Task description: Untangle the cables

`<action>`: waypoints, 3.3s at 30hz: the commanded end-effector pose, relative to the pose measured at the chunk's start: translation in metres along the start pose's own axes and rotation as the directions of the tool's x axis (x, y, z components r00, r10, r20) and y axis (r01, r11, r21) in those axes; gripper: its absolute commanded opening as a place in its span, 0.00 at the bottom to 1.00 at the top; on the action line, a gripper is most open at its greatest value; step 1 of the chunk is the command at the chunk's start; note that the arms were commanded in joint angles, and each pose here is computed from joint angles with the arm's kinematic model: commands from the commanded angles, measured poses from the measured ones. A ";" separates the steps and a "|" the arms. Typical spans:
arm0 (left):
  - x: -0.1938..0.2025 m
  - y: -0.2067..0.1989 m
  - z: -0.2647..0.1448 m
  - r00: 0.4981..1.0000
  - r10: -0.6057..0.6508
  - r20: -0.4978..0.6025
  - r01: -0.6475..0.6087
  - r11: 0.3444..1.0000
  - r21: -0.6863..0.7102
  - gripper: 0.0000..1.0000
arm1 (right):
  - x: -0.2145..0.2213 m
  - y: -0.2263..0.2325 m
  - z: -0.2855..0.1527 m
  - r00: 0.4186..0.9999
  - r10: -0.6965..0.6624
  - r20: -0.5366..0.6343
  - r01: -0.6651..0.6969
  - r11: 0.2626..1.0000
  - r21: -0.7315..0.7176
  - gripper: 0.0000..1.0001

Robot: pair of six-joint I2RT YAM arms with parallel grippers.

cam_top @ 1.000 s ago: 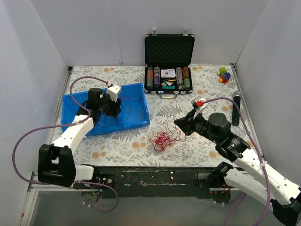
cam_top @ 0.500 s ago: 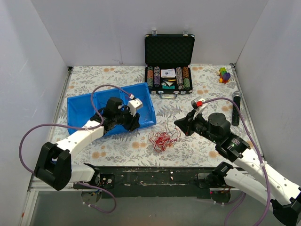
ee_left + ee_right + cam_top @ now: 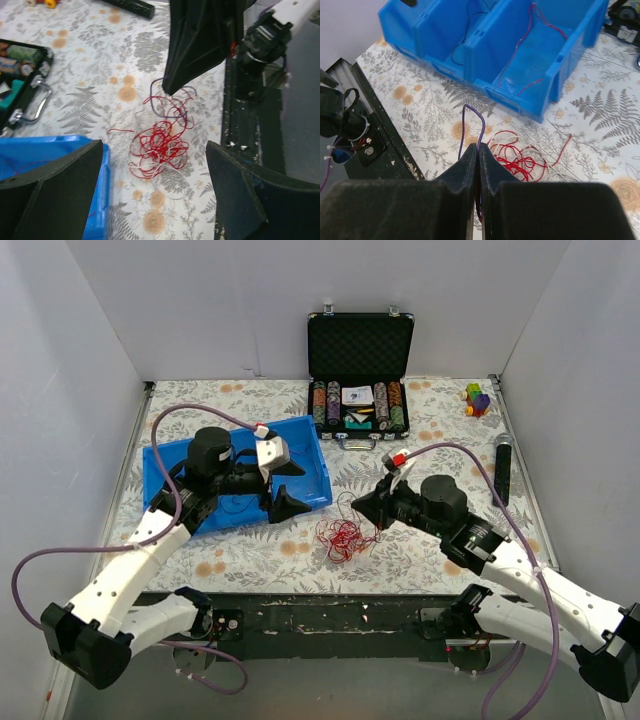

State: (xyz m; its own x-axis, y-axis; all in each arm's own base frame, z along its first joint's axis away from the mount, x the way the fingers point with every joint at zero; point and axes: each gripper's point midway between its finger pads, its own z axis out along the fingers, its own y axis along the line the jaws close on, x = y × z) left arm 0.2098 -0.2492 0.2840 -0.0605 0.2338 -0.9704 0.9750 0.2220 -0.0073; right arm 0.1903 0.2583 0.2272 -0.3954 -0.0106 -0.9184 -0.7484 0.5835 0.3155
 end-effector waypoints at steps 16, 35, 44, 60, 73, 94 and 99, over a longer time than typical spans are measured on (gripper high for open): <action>0.002 -0.025 0.045 0.989 -0.145 -0.029 0.146 0.933 0.329 0.59 | -0.046 0.050 0.018 0.989 -0.062 0.131 0.078 0.989 -0.127 0.08; -0.041 0.023 0.021 0.974 0.213 -0.079 -0.210 0.977 0.045 0.00 | 0.023 0.007 0.015 1.000 -0.014 0.023 0.013 1.000 0.028 0.44; -0.134 0.029 -0.027 0.907 0.421 0.006 -0.414 0.894 -0.169 0.00 | 0.083 -0.007 0.017 0.997 0.053 -0.049 -0.051 0.998 0.037 0.49; -0.149 0.121 -0.129 0.898 0.386 -0.211 -0.385 0.459 -0.800 0.00 | 0.112 -0.013 0.024 0.991 0.086 -0.106 -0.081 0.995 0.050 0.49; 0.021 0.167 -0.149 0.949 0.047 -0.312 -0.304 0.397 -0.866 0.00 | 0.109 -0.018 0.016 0.993 0.088 -0.081 -0.082 0.994 0.073 0.49; 0.125 0.168 -0.116 0.893 -0.129 -0.431 -0.256 0.642 -0.722 0.85 | 0.097 -0.022 0.016 0.995 0.071 -0.065 -0.064 0.992 0.110 0.50; 0.041 0.159 -0.109 0.955 -0.014 -0.295 -0.205 0.689 -0.696 0.98 | 0.098 -0.021 0.024 0.993 0.057 -0.099 -0.047 0.993 0.105 0.50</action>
State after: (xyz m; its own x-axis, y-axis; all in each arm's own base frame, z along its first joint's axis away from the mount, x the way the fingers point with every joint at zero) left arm 0.3373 -0.0735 0.1789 -0.3145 0.5917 -0.7423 0.5088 0.7653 0.3944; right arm 0.1708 0.2536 0.1057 -0.5213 -0.0649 -0.8509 -0.6520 0.6736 0.3480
